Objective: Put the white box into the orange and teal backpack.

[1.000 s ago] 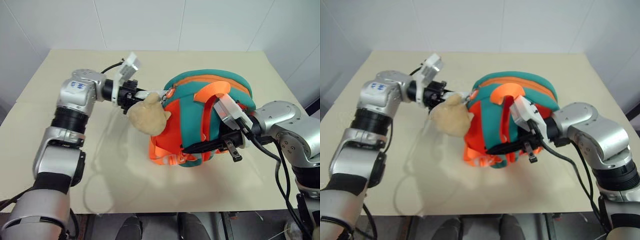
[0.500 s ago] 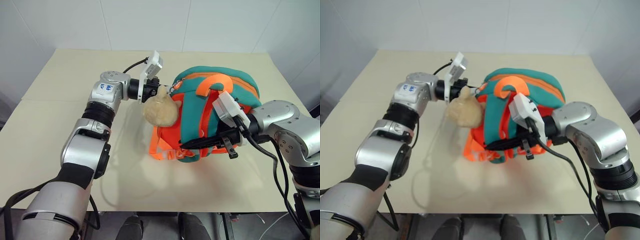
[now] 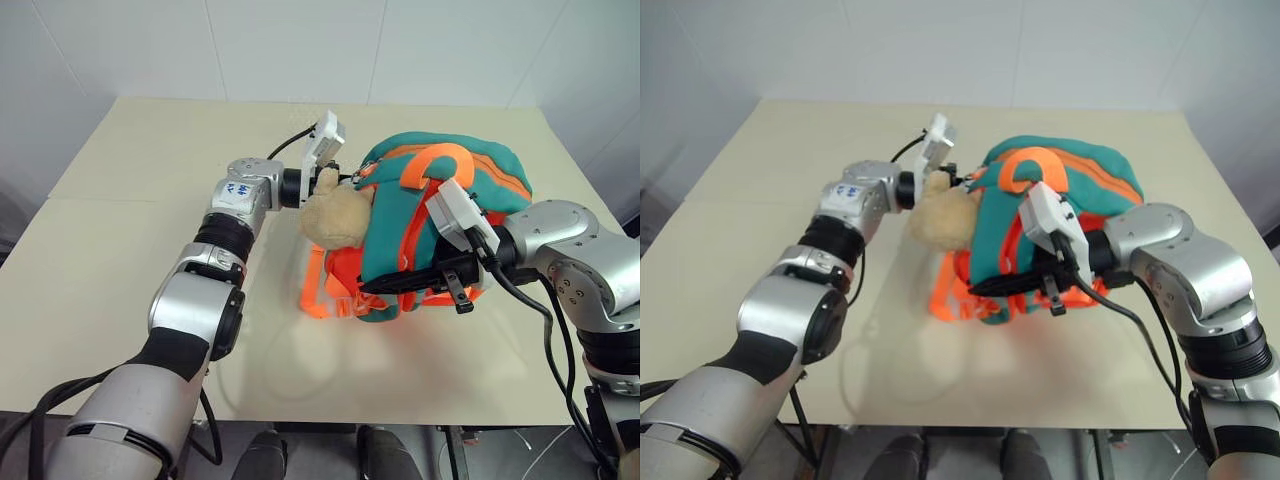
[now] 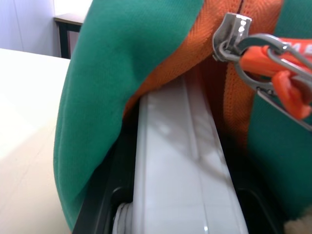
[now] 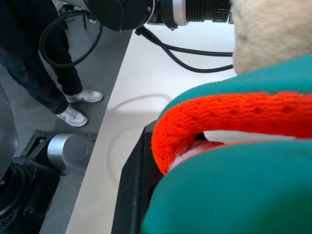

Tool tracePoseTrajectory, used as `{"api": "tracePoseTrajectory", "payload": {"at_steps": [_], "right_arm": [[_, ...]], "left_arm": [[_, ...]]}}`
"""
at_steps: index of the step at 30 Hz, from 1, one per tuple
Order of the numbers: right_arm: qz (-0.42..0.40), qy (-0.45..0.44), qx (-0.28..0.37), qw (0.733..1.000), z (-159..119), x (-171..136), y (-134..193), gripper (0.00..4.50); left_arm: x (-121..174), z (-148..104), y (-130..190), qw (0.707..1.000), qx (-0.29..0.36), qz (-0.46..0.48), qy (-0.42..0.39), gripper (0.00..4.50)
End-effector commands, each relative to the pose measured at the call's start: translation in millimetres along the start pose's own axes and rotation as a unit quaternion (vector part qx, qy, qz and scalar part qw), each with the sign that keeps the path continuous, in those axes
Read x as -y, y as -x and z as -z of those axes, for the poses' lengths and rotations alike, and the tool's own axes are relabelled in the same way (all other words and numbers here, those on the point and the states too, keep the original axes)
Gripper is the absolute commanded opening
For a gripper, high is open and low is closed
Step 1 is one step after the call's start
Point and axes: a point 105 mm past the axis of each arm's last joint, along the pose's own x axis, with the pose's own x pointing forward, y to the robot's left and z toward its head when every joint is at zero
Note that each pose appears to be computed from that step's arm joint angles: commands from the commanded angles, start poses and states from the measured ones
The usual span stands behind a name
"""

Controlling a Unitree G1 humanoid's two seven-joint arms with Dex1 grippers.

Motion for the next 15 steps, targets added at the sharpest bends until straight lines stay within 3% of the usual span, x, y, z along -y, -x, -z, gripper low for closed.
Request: {"api": "tracePoseTrajectory", "payload": {"at_steps": [1,4,7,11,15], "right_arm": [[-0.04,0.022,0.004,0.999,-7,-12,-12,0.54],[-0.038,0.02,0.006,0.999,-7,-13,-12,0.54],[-0.038,0.02,0.008,0.999,-7,-13,-13,0.54],[-0.037,0.02,0.009,0.999,-7,-14,-14,0.54],[-0.038,0.021,0.009,0.999,-7,-14,-15,0.54]], "left_arm": [[0,-23,-17,0.999,0.023,-0.004,-0.046,1.35],[-5,-56,-16,0.992,0.102,-0.036,-0.063,1.35],[-11,-66,-17,0.986,0.148,-0.063,-0.047,1.35],[-10,-35,-32,0.992,0.11,-0.06,-0.02,1.35],[0,6,-43,0.999,0.024,-0.021,0.014,1.35]]}}
